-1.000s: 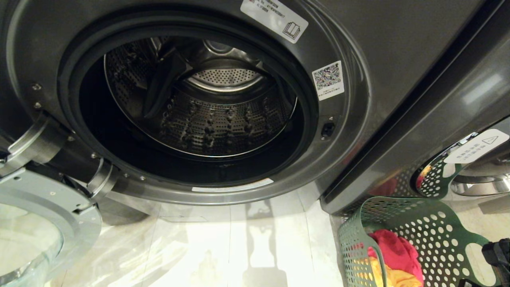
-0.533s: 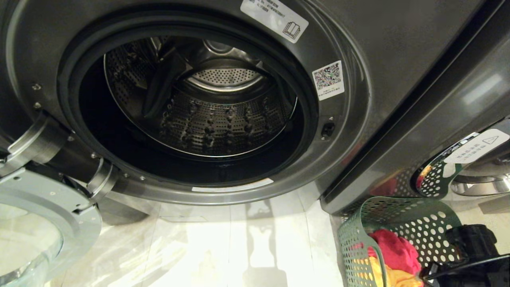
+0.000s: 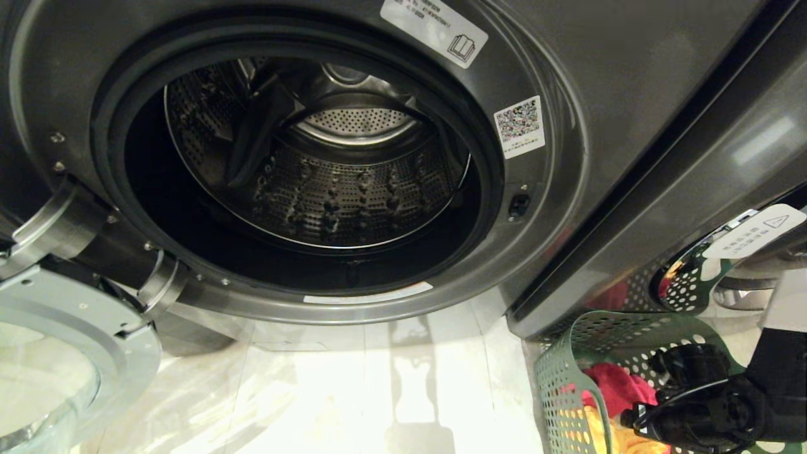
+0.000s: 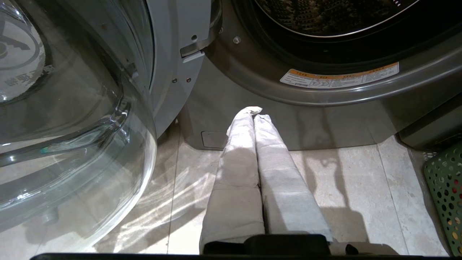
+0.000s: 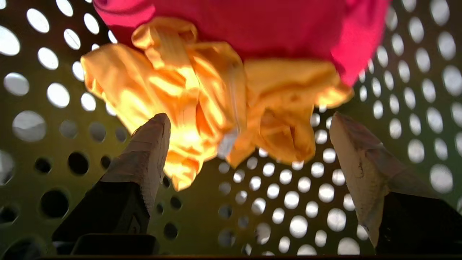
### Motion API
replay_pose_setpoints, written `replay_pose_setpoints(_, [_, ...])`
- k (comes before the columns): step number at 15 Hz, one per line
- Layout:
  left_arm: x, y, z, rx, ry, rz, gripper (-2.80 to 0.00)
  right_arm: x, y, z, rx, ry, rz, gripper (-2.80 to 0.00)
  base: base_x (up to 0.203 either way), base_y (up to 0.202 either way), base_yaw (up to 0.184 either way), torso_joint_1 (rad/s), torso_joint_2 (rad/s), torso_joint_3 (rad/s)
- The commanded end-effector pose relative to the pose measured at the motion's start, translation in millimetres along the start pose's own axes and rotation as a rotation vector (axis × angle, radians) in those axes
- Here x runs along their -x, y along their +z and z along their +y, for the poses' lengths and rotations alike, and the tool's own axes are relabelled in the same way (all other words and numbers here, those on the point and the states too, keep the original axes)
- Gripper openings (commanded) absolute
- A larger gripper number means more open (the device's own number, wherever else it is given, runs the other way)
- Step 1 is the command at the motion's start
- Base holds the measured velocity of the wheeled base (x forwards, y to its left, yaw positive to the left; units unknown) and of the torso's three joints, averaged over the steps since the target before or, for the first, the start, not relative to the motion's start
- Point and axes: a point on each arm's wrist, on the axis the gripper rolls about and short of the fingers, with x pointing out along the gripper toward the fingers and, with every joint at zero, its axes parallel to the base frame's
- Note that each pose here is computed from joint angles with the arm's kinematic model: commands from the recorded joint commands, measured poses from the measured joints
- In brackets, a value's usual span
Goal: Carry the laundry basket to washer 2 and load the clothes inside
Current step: Place the clothes into the washing machine
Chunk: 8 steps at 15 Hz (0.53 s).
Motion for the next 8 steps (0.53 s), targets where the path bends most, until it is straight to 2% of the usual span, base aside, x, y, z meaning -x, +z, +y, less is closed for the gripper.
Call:
replay_pose_setpoints(1, [-2, -11, 0.3, 0.0, 0.002, 0.039, -2.8, -24, -3, -1, 0.065, 0.006, 0.02, 0.0, 0.0, 0.0, 0.0, 0.0, 0.0, 0.0])
replay_pose_setpoints(5, [-2, -11, 0.3, 0.0, 0.002, 0.039, -2.8, -51, -5, -6, 0.207, 0.067, -0.034, 0.0, 0.0, 0.0, 0.0, 0.0, 0.0, 0.0])
replay_pose_setpoints(8, [-2, -11, 0.3, 0.0, 0.002, 0.039, -2.8, -67, -3, -7, 0.265, 0.093, -0.072, 0.0, 0.0, 0.0, 0.0, 0.0, 0.0, 0.0])
